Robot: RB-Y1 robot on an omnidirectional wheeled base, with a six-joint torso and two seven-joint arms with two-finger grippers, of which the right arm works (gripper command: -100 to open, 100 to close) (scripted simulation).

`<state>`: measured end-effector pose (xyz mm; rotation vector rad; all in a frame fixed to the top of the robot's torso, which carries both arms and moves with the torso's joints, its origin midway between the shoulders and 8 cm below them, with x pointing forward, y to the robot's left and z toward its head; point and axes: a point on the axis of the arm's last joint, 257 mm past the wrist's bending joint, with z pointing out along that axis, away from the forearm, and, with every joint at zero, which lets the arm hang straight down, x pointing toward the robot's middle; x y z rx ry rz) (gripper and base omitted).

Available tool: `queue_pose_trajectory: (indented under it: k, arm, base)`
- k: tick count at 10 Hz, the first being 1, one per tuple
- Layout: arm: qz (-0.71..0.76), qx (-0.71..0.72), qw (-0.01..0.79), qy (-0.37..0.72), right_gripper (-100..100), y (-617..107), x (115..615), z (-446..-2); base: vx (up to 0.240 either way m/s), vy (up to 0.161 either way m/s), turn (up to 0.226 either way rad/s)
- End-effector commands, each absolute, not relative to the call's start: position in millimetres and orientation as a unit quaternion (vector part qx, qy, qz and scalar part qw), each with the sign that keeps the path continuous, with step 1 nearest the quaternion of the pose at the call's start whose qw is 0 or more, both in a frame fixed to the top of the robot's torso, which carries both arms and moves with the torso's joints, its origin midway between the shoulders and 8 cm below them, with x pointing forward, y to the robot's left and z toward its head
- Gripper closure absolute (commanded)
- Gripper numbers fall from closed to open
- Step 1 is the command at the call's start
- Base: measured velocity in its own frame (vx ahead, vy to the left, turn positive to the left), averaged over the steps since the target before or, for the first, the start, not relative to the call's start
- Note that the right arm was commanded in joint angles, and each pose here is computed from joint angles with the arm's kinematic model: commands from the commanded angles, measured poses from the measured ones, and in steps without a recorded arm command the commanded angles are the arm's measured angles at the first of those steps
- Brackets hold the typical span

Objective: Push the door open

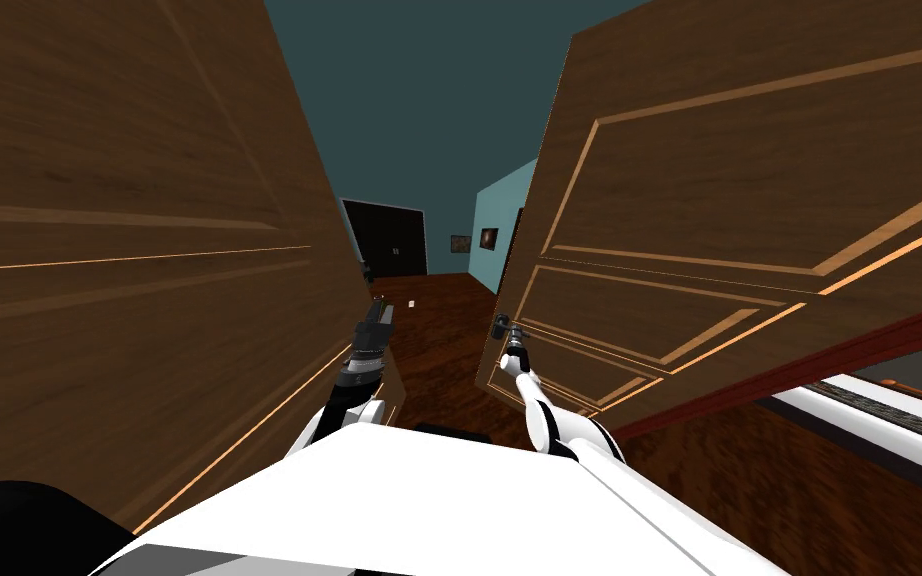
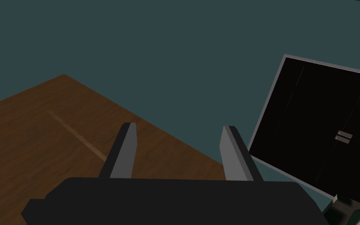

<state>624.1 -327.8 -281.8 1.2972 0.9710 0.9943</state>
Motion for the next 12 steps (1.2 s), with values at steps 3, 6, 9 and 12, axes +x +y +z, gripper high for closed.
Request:
queue_pose_trajectory:
  k: [3, 6, 9, 12]
  arm:
    - [0.415, 0.556, 0.596, 0.404, 100, -339, 626, -275]
    - [0.417, 0.553, 0.607, 0.391, 100, -343, 628, -260]
    - [0.403, 0.565, 0.603, 0.394, 100, -339, 623, -276]
    - [0.399, 0.569, 0.604, 0.39, 100, -337, 622, -277]
  base:
    - [0.033, 0.001, -0.032]
    - [0.12, 0.015, -0.057]
    - [0.086, -0.013, -0.025]
    - [0.084, 0.011, -0.039]
